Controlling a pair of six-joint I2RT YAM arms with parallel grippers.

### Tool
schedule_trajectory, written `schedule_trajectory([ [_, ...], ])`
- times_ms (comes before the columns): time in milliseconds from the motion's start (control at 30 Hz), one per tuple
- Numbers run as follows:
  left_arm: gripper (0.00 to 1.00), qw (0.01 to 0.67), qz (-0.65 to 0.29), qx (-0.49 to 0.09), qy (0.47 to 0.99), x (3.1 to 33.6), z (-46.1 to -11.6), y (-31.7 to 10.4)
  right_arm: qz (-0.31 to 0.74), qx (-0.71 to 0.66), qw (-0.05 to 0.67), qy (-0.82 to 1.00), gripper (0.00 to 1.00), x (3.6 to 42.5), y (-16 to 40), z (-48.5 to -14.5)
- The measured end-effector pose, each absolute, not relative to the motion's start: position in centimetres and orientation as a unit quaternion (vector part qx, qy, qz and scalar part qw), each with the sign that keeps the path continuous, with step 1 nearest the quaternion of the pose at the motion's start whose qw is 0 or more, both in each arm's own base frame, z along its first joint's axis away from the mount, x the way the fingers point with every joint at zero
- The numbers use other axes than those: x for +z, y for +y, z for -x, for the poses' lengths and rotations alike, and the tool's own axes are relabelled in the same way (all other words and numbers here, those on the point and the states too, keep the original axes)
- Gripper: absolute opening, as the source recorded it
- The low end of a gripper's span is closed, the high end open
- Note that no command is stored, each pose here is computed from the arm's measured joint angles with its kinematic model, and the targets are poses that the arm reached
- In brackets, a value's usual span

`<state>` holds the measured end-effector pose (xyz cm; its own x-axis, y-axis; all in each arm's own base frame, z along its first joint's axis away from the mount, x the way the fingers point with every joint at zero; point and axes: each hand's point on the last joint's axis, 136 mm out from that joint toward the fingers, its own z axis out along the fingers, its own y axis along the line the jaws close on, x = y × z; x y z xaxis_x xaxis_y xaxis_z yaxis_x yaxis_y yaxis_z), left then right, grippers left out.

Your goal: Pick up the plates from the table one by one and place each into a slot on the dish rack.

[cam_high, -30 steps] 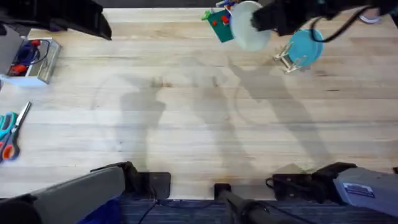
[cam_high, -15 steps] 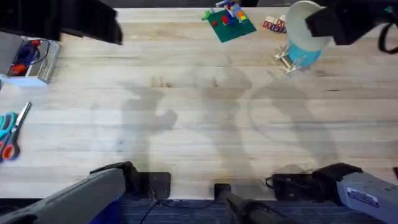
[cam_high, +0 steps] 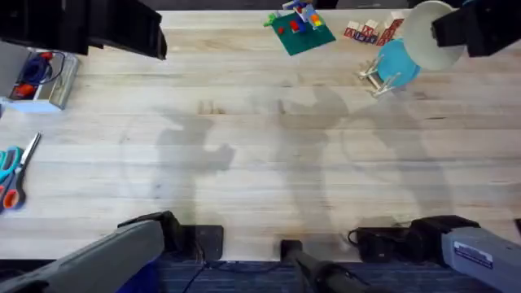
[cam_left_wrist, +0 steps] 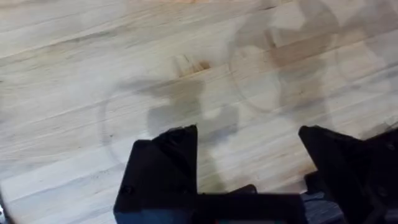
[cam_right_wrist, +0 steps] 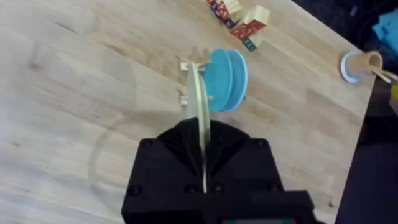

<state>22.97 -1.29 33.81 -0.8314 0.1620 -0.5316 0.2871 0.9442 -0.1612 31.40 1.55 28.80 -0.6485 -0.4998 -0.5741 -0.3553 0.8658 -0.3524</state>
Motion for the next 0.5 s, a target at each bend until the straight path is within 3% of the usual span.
schedule_trajectory([
  [500,0.994,0.265,-0.118,-0.118,0.950,33.8,-23.0,-1.3,0.202,-0.074,0.344,0.914,0.029,28.4,-0.4,-31.6],
])
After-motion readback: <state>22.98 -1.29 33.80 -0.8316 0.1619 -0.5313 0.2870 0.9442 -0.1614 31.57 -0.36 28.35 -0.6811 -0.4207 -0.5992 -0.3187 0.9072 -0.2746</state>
